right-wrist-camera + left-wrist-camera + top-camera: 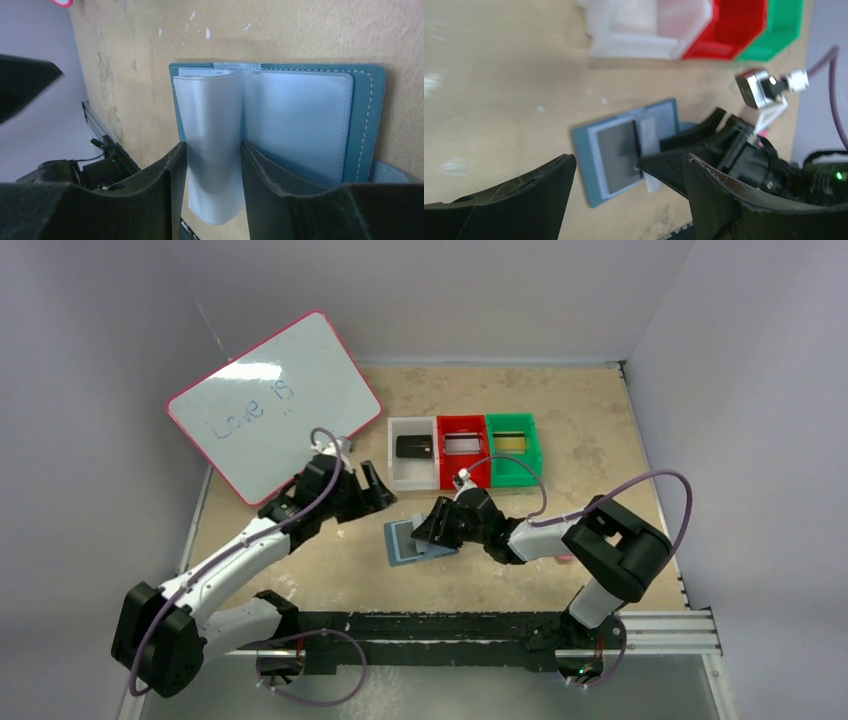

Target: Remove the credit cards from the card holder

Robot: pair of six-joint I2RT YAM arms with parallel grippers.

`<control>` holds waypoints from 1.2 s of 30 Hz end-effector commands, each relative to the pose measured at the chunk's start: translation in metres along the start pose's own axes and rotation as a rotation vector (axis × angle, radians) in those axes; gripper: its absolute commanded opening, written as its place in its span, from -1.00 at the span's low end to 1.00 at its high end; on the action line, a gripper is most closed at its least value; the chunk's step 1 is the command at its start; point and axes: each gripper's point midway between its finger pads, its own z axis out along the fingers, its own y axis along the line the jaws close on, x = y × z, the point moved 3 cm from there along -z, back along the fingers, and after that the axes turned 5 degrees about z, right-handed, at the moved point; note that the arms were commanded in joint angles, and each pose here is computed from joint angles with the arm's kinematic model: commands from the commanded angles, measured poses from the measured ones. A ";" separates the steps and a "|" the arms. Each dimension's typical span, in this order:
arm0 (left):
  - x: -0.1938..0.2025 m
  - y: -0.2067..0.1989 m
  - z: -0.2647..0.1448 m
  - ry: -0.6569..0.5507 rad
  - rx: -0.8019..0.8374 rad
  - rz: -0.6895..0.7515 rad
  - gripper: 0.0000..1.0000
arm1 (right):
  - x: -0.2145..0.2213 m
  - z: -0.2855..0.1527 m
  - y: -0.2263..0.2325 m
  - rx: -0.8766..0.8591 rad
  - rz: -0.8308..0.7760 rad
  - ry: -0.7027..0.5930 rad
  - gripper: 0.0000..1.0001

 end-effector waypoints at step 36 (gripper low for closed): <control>0.067 -0.096 0.092 0.055 0.194 -0.217 0.19 | -0.015 -0.046 0.002 -0.111 -0.035 -0.131 0.40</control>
